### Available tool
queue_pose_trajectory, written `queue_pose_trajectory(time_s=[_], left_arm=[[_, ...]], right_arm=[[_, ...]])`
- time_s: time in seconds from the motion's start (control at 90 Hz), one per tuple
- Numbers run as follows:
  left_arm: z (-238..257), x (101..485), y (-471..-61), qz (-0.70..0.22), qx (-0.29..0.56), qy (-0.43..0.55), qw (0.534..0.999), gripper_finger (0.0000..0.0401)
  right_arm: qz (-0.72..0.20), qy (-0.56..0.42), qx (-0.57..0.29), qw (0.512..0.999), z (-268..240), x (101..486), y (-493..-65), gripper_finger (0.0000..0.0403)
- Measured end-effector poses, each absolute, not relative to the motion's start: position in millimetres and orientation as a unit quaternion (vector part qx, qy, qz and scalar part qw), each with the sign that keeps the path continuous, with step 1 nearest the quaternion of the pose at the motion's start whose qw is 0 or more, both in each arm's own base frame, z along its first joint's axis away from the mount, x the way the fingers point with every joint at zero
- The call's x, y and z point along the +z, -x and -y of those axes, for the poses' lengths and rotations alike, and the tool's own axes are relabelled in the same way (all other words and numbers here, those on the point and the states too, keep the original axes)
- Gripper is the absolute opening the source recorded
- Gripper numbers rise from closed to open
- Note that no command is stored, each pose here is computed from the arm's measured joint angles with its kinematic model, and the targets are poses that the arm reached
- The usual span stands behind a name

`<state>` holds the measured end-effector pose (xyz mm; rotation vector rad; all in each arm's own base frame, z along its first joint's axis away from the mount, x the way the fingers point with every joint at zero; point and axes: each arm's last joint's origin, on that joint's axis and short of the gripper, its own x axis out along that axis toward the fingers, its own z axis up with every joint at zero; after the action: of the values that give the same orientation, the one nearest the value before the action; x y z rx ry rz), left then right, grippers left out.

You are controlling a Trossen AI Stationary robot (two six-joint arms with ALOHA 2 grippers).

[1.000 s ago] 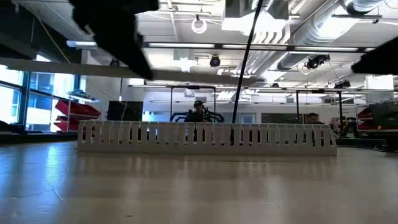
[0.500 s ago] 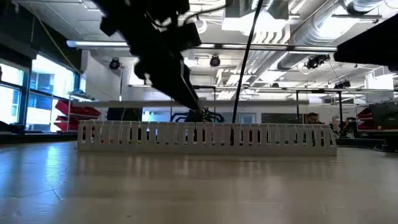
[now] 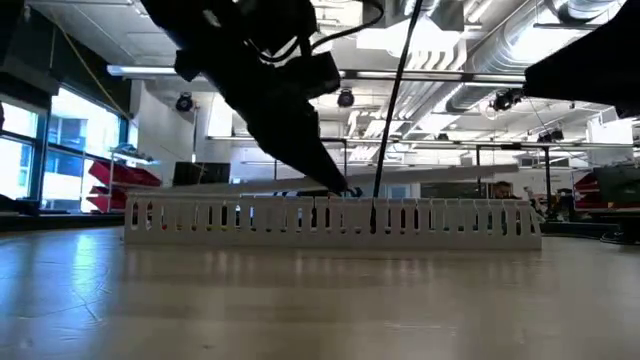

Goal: Ziptie cables
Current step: Close the white cable duct

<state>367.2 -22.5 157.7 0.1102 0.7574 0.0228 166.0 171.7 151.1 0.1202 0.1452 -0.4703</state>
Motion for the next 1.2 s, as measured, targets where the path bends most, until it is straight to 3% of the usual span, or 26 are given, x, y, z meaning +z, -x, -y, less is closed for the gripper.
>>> queue_pose_trajectory(time_s=[0.933, 1.2], left_arm=[[21.0, 142.9, -375.1, -0.363, -0.011, -0.023, 0.932, 0.0211], [21.3, 142.6, -374.9, -0.364, -0.010, -0.014, 0.931, 0.0211]], right_arm=[[-0.118, -0.092, -0.259, 0.954, -139.8, 149.7, -200.1, 0.0116], [-0.162, -0.159, -0.266, 0.937, -111.8, 145.7, -219.9, 0.0116]])
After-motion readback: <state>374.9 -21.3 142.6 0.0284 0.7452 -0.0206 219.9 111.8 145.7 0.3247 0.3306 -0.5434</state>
